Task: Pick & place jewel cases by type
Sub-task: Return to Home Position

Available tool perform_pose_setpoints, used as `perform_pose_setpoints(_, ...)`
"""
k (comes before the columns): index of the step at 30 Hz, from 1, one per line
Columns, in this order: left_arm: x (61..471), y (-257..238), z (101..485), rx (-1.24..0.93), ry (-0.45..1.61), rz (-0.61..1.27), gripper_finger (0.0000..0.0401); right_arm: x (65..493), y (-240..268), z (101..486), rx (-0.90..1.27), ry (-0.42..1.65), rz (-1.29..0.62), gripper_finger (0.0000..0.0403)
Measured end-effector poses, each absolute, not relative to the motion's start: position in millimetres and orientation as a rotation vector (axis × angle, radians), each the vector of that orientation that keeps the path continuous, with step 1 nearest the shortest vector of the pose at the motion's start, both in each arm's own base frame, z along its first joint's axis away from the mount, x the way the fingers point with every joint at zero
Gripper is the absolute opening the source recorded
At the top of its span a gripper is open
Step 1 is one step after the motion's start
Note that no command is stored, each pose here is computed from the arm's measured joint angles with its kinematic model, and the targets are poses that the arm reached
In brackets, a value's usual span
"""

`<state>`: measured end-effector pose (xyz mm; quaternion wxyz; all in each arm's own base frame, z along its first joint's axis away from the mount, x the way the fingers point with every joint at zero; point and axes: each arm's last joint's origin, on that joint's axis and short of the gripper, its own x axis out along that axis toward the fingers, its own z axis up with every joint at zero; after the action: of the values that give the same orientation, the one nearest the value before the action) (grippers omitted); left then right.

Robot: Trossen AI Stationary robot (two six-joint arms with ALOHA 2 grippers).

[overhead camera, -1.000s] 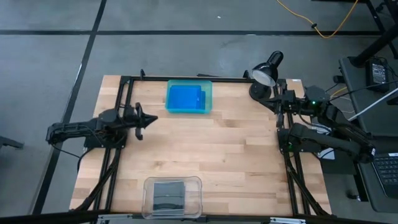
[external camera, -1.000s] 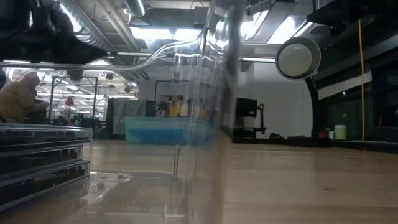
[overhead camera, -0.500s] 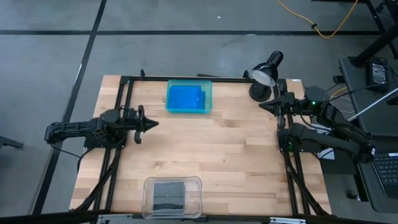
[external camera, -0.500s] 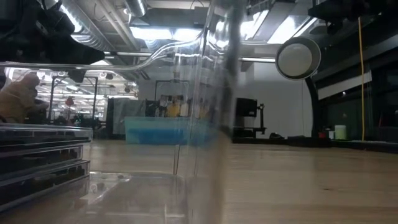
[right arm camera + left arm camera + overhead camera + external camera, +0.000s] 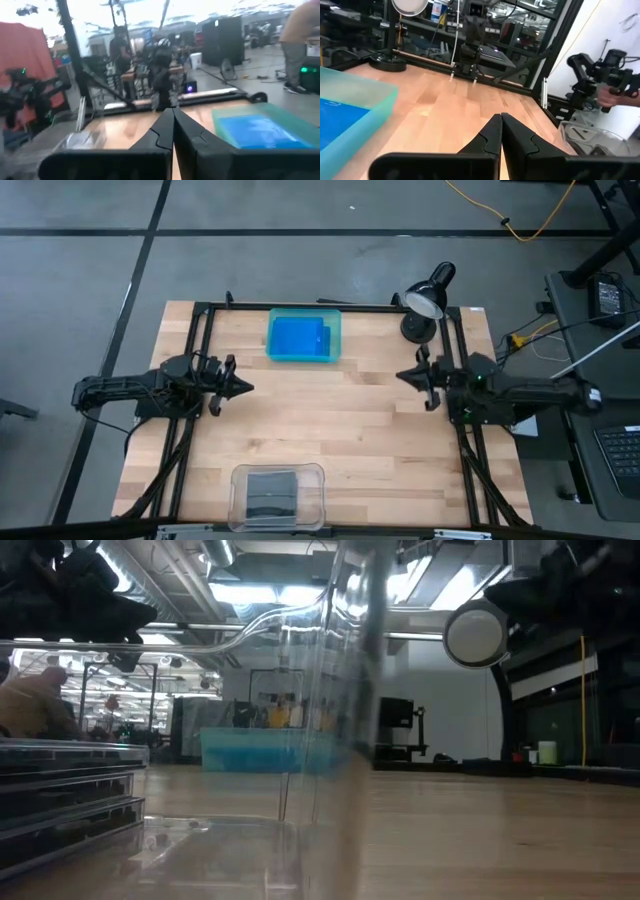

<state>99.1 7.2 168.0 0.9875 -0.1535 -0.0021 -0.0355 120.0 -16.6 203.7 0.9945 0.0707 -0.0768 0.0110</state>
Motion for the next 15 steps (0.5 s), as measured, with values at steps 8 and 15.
perform_pose_setpoints(8, 99, 7, 168, -0.316, -0.004, -0.074, 0.0004, 108, -6, 183, 0.170, -0.150, 0.115, 0.0010)
perform_pose_setpoints(15, 99, 7, 168, -0.317, -0.004, -0.077, 0.0004, 93, -5, 193, 0.118, -0.184, 0.060, 0.0004)
